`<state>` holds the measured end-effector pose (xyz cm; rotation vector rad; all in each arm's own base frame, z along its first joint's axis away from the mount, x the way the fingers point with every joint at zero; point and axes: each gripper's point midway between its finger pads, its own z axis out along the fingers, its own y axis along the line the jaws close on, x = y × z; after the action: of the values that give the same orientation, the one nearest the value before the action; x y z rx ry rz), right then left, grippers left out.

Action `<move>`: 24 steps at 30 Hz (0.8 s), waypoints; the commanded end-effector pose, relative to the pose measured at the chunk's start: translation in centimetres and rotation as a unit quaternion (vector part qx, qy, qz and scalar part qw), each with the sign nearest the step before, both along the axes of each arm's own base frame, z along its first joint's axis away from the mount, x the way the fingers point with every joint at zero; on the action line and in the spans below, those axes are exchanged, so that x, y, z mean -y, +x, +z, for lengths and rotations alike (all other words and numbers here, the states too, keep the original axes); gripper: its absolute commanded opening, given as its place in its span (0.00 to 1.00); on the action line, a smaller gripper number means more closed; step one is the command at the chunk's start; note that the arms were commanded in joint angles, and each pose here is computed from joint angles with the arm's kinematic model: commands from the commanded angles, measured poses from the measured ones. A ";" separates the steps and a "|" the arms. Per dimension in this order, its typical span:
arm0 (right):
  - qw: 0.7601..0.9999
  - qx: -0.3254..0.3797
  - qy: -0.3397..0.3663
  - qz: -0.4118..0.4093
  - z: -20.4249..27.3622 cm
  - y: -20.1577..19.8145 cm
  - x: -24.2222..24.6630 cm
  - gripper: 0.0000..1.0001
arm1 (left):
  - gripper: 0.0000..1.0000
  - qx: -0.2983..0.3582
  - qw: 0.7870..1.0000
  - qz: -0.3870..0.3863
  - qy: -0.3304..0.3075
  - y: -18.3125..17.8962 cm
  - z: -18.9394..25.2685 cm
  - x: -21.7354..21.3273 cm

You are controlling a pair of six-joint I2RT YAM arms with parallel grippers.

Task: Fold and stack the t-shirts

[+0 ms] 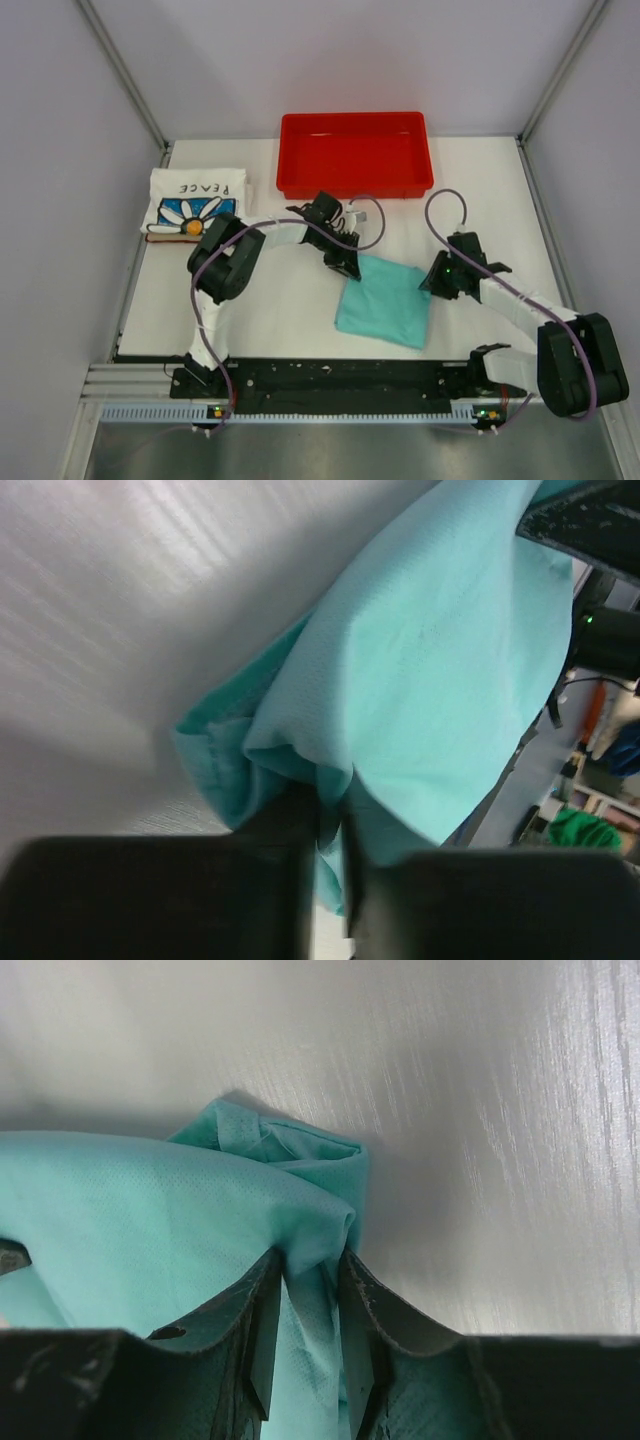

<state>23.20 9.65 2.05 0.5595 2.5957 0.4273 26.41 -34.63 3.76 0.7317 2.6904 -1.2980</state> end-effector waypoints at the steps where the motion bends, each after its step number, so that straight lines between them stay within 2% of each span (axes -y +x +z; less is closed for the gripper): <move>1: 0.999 0.041 -0.014 0.011 2.0 2.3 0.2 0.33 | 0.03 -0.005 1.000 0.014 -0.023 1.6 0.4 0.1; 5: 0.996 0.062 -0.055 0.026 4.1 3.3 1.3 0.50 | 0.00 0.012 0.999 0.028 -0.018 2.9 1.1 -2.5; 9: 0.991 0.101 -0.061 0.064 7.2 4.5 0.8 0.57 | 0.00 0.051 0.998 0.028 0.005 3.4 1.7 -6.7; 10: 0.990 0.106 -0.062 0.070 7.7 4.6 0.8 0.68 | 0.00 0.055 0.998 0.027 0.015 3.2 1.6 -7.7; 14: 0.987 0.121 -0.056 0.088 9.3 4.8 0.4 0.79 | 0.00 0.083 0.995 0.035 0.043 3.9 1.7 -12.8; 17: 0.985 0.127 -0.062 0.097 9.7 4.5 0.5 0.82 | 0.00 0.104 0.990 0.039 0.081 4.4 1.6 -17.2; 18: 0.985 0.126 -0.066 0.096 9.7 4.3 0.7 0.88 | 0.00 0.112 0.988 0.039 0.095 4.4 1.8 -18.5; 20: 0.985 0.125 -0.075 0.097 9.6 4.1 1.0 0.89 | 0.00 0.138 0.982 0.045 0.120 4.9 2.7 -21.1; 21: 0.985 0.123 -0.078 0.098 9.4 4.0 1.1 0.99 | 0.00 0.150 0.979 0.052 0.127 5.2 3.5 -22.2; 24: 0.985 0.112 -0.086 0.099 8.6 3.7 1.4 0.99 | 0.00 0.191 0.969 0.075 0.135 6.6 6.9 -24.8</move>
<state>26.66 8.89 10.02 0.2127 2.4690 0.3437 32.41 -13.47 5.91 0.6046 2.6627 -0.8354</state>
